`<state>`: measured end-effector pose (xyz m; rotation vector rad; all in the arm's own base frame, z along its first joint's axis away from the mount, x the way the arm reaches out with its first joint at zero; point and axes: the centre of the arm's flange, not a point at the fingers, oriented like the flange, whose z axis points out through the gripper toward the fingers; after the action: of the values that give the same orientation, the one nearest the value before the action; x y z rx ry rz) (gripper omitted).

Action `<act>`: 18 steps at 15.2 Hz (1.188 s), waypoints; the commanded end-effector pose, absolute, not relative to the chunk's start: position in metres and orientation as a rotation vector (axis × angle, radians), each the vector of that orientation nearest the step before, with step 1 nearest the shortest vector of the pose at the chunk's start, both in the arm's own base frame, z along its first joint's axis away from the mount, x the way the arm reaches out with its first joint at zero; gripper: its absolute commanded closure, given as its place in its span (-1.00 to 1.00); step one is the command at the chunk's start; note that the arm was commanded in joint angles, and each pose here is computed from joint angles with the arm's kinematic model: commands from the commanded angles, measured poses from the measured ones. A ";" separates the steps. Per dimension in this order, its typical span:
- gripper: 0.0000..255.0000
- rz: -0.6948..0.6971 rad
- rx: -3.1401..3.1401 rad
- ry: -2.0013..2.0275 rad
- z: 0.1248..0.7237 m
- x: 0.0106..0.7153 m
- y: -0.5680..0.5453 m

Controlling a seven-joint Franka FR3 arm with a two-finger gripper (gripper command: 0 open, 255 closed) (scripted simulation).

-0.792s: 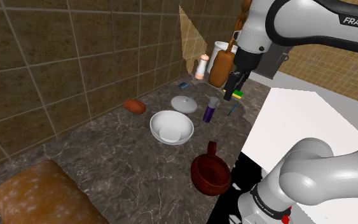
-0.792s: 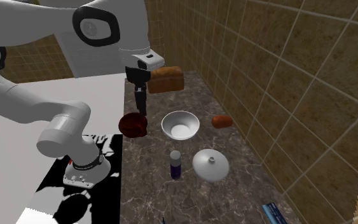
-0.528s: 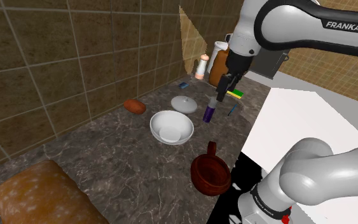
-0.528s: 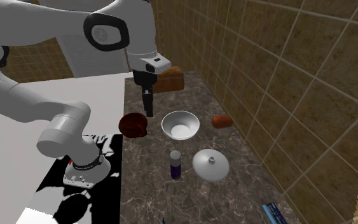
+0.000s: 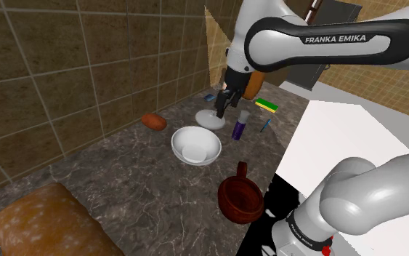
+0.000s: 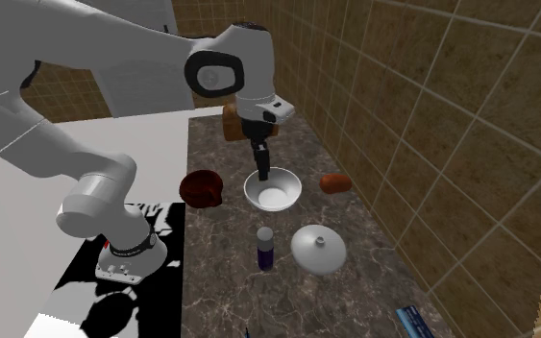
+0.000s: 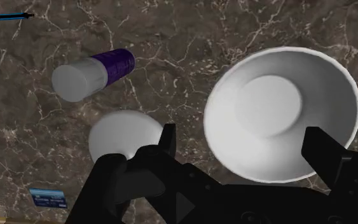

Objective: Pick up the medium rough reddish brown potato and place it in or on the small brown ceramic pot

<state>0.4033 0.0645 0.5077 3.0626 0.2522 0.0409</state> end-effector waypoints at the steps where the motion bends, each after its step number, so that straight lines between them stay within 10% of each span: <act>1: -1.00 0.058 3.064 0.261 0.494 0.423 0.076; 18: -1.00 0.180 3.066 0.332 0.395 0.591 0.163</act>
<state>0.5800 0.1565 0.3993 3.0661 0.3287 0.1720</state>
